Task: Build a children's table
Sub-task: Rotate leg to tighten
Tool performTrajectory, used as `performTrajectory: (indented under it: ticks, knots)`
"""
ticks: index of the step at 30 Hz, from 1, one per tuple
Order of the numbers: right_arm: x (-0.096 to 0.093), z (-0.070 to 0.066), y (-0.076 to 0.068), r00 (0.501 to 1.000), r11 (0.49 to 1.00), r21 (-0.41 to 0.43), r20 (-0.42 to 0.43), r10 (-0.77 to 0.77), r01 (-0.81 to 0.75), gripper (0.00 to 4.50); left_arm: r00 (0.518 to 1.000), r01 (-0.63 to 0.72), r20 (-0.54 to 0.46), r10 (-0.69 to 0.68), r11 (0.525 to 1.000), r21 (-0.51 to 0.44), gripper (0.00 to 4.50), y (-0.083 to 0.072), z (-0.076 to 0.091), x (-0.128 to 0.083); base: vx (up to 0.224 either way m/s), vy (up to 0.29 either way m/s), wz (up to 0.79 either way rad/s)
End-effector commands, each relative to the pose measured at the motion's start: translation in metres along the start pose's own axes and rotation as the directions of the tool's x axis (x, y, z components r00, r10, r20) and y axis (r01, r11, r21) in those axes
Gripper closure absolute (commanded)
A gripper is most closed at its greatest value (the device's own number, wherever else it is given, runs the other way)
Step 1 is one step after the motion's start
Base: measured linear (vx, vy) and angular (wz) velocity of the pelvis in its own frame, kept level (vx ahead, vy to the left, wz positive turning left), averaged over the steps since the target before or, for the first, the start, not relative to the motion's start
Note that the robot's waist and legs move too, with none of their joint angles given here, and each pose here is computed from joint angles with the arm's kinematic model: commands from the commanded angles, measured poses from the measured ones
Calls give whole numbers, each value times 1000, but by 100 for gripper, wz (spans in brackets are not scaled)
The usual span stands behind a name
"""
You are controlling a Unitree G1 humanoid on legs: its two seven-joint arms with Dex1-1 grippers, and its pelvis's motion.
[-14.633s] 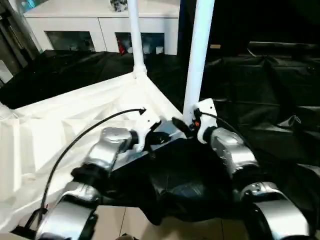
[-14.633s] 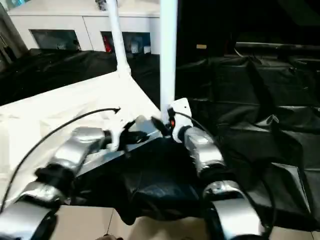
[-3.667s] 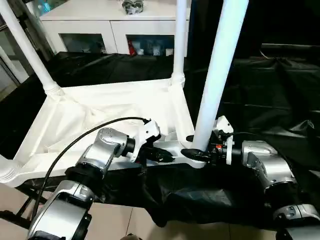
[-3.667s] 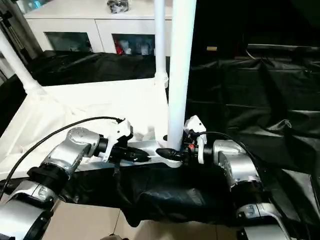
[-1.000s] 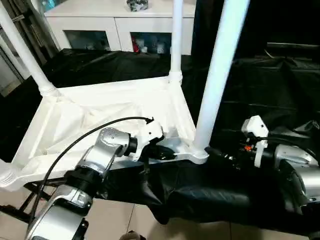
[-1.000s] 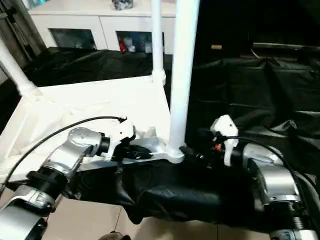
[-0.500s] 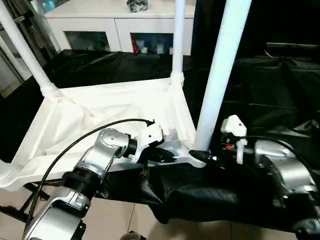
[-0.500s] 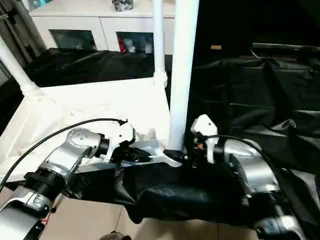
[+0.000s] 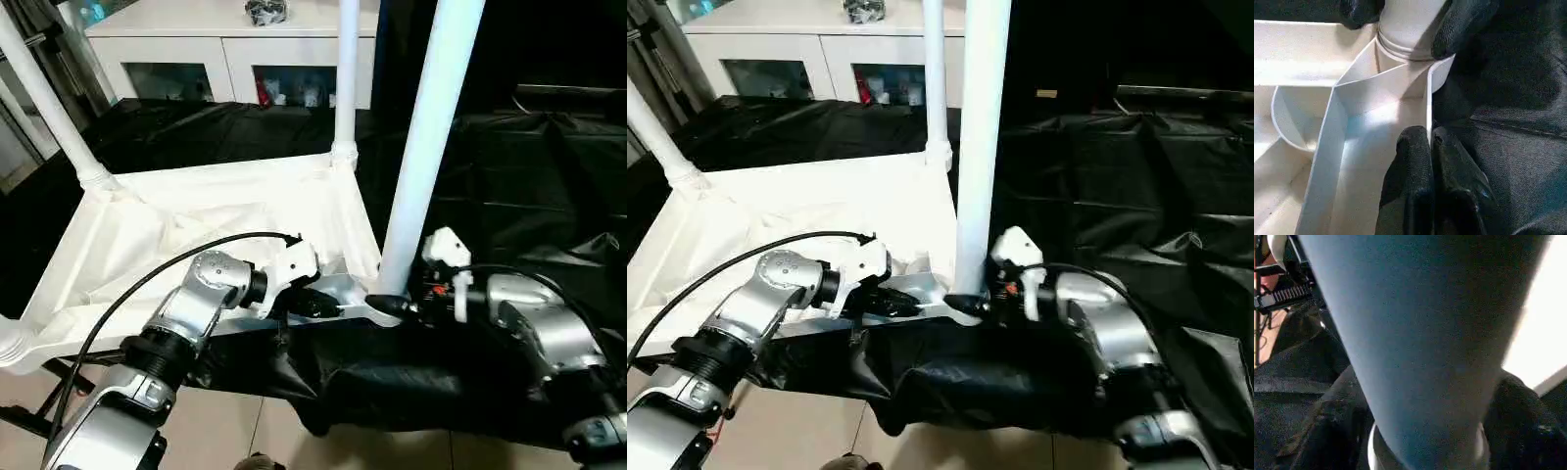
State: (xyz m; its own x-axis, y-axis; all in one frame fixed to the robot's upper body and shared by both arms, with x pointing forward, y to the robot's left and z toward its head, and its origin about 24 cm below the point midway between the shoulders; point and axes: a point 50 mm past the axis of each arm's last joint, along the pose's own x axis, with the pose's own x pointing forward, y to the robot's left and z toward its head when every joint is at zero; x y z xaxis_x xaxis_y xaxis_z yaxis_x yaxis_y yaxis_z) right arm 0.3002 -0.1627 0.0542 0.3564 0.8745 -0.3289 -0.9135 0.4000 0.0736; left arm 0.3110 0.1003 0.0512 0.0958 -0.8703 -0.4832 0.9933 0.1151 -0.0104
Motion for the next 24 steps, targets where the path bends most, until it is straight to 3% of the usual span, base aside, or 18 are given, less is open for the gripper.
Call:
performTrajectory:
  ticks: [1, 7, 11, 17, 18, 21, 24]
  knots:
    - [3, 1, 0, 1000, 1000, 14, 6, 13, -13, 155, 1000, -11, -1, 11, 1000, -11, 450, 1, 0, -1, 0, 0, 0]
    - [9, -4, 5, 999, 998, 47, 17, 31, -32, 212, 1000, -27, 5, 27, 999, -45, 450, 3, 0, 0, 0, 0, 0]
    - [13, -10, 7, 1000, 997, 79, 26, 12, -14, 218, 998, -62, -12, 61, 996, -65, 450, 5, -2, 2, 0, 0, 0]
    - [25, -20, 0, 984, 974, 142, 7, -179, 176, 227, 987, -158, -27, 156, 983, -92, 450, 13, 0, 6, 0, 0, 0]
    - [36, -26, -2, 959, 942, 188, -13, -282, 279, 236, 974, -227, -33, 225, 969, -98, 450, 19, 5, 13, 0, 0, 0]
    - [47, -30, -2, 935, 910, 219, -38, -352, 351, 239, 962, -272, -33, 270, 957, -103, 450, 22, 9, 21, 0, 0, 0]
    - [66, -36, -5, 854, 817, 248, -128, -504, 520, 239, 949, -315, -23, 314, 943, -110, 450, 24, 20, 37, 0, 0, 0]
